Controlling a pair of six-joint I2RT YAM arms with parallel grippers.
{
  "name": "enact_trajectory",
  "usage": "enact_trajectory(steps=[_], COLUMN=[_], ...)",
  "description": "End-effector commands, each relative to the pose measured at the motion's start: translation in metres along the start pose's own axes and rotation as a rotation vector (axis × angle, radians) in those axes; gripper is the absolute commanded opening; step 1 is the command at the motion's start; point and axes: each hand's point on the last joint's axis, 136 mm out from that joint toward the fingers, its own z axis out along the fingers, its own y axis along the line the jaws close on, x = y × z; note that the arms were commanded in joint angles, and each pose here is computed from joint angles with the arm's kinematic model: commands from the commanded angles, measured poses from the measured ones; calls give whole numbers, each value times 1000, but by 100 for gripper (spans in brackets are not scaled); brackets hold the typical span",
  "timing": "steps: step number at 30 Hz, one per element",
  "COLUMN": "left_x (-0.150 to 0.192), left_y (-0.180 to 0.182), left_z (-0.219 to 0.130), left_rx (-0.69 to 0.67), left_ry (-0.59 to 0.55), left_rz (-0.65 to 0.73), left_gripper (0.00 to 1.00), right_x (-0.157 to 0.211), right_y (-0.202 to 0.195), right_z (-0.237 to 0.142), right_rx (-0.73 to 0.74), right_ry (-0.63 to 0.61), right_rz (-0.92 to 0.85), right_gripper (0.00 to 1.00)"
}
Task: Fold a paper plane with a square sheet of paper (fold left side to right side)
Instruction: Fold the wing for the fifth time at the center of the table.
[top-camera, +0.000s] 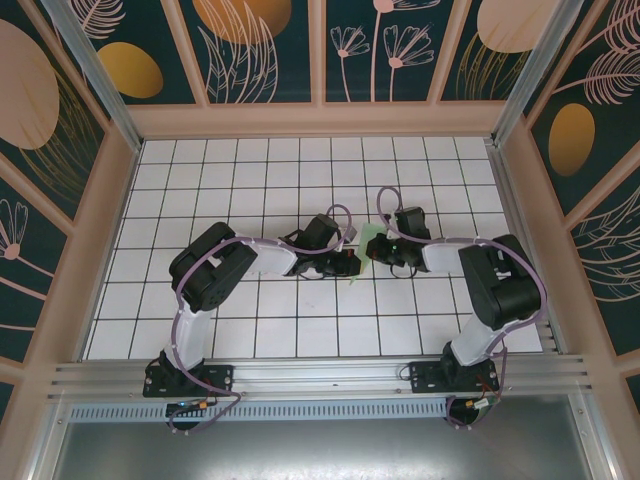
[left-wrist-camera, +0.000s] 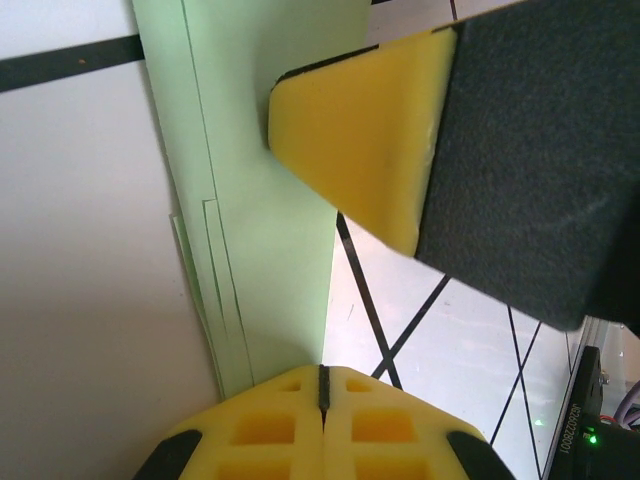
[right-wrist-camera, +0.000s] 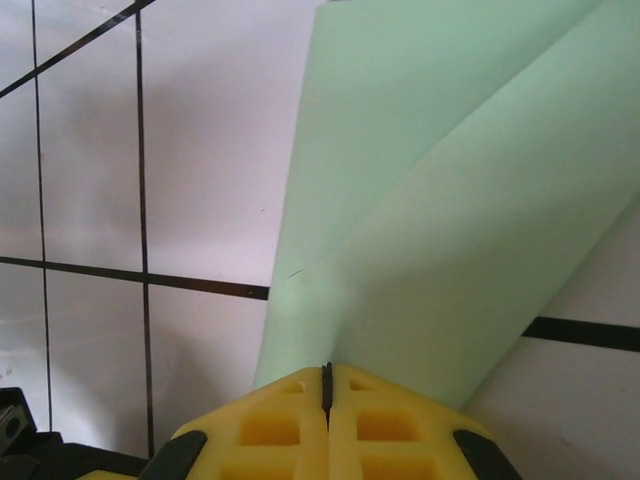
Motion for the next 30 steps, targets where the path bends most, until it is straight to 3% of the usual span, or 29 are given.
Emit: enact_trajectory(steps=[1, 30], left_x=[47, 54], left_y=[59, 66], left_z=[11, 9], left_rx=[-183, -195], left_ry=[101, 104], left_rz=[-88, -99], left_gripper=[4, 3], right_x=[-15, -81], right_y=[-11, -68], right_z=[2, -8], right_rx=[28, 31], right_ry=[-40, -98], right_rz=[-30, 100], right_gripper=[0, 0])
